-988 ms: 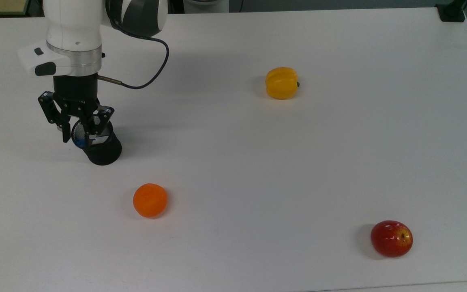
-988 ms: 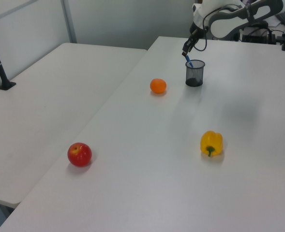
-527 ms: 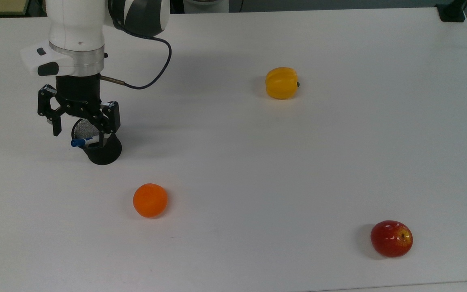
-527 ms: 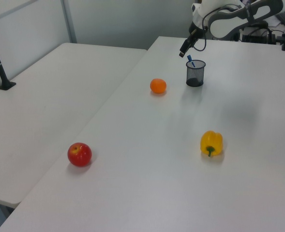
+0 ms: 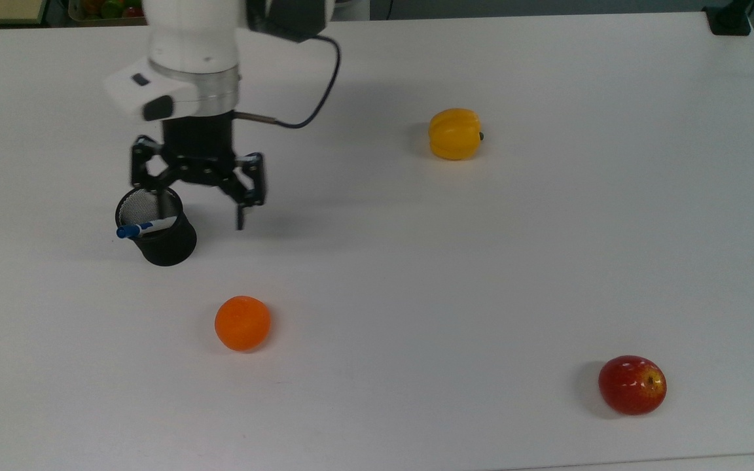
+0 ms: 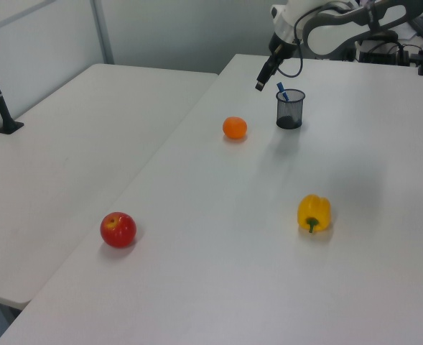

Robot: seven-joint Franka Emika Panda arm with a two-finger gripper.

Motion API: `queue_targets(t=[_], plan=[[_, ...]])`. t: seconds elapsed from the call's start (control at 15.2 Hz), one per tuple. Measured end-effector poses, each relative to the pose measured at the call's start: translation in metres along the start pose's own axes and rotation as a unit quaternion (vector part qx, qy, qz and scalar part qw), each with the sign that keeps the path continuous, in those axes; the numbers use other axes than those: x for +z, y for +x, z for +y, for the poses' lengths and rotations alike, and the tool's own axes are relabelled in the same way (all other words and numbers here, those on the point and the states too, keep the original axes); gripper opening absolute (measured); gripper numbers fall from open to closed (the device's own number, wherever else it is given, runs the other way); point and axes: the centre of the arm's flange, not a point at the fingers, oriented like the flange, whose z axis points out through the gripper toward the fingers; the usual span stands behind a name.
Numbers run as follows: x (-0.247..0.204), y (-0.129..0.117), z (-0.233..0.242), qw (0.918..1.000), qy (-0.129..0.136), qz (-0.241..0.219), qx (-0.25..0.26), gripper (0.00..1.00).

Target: Place marker

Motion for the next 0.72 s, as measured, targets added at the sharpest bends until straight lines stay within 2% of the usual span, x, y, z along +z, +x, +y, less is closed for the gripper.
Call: queue_targets(t=[0.2, 0.4, 0.72], plan=[[-0.025, -0.007, -0.048, 0.9980, 0.014, -0.055, -0.029, 1.00], [-0.052, -0.022, -0.080, 0.9904, 0.021, -0.126, -0.053, 1.00], [-0.114, -0.050, -0.086, 0.9734, 0.021, -0.219, -0.066, 1.00]])
